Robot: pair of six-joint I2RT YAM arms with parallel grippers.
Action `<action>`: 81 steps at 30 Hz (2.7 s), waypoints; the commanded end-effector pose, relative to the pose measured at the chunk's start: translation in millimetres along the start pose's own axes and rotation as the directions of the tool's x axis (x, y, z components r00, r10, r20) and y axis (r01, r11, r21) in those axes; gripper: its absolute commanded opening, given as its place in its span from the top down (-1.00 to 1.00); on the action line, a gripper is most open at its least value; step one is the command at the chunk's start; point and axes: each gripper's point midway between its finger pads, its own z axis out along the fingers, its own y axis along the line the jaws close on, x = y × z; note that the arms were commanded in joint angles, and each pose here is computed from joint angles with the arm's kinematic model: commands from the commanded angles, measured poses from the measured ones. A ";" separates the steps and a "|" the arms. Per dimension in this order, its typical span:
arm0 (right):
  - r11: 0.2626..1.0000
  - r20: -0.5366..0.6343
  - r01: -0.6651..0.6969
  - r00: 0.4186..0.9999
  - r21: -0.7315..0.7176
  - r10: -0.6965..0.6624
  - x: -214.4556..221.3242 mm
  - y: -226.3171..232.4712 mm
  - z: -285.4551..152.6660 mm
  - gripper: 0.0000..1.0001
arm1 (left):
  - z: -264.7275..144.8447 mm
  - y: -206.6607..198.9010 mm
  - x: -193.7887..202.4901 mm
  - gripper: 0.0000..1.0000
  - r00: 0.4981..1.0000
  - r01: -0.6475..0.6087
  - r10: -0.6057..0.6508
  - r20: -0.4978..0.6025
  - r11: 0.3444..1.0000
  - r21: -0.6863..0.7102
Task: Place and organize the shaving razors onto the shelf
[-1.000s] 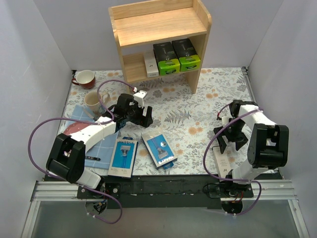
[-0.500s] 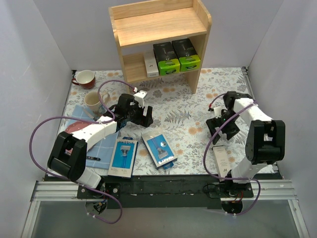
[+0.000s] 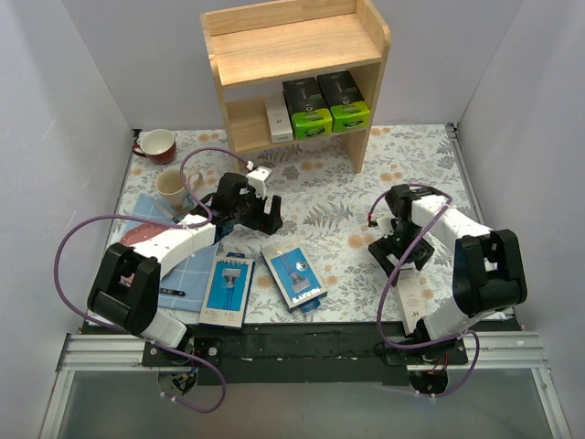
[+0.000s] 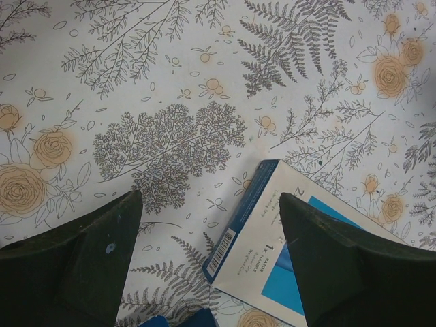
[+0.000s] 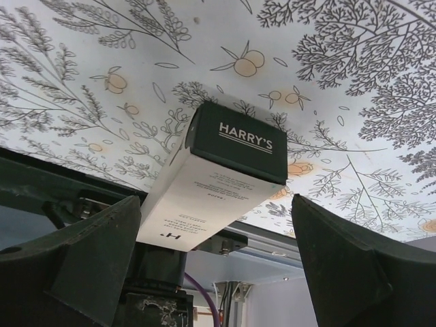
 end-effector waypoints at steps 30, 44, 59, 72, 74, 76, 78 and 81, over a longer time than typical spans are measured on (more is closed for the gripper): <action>0.979 0.404 -0.123 0.897 -0.160 0.179 -215.0 -13.9 -48.3 -0.10 | -12.8 -55.6 -23.2 -0.81 0.993 -0.045 0.008 0.118 0.949 0.313; 0.922 0.438 -0.297 0.815 -0.247 0.380 -244.0 -36.6 -64.4 -0.97 | 73.3 -98.5 -48.7 -0.96 0.978 0.210 -0.204 -0.048 0.948 0.241; 0.760 0.487 -0.480 0.584 -0.438 0.649 -159.7 -96.8 -96.4 -0.92 | 147.8 -152.0 -55.6 -0.96 0.987 0.156 -0.152 0.043 0.982 -0.111; 0.683 0.471 -0.520 0.495 -0.513 0.730 -122.9 -110.0 -100.3 -0.93 | 177.0 -189.9 -26.1 -0.96 0.989 0.148 -0.141 0.046 0.966 -0.211; 0.678 0.467 -0.517 0.491 -0.523 0.735 -117.5 -105.5 -99.0 -0.93 | 177.9 -184.2 -16.4 -0.96 0.989 0.146 -0.144 0.028 0.958 -0.245; 0.672 0.462 -0.517 0.488 -0.530 0.740 -114.1 -103.2 -97.5 -0.93 | 178.0 -182.0 -7.3 -0.96 0.989 0.142 -0.145 0.008 0.956 -0.258; 0.662 0.460 -0.522 0.477 -0.537 0.749 -108.7 -101.7 -97.1 -0.93 | 175.6 -179.1 3.4 -0.93 0.988 0.141 -0.152 -0.024 0.953 -0.267; 0.656 0.456 -0.528 0.471 -0.539 0.755 -102.0 -99.2 -93.6 -0.92 | 172.8 -179.2 14.0 -0.84 0.986 0.143 -0.162 -0.048 0.951 -0.274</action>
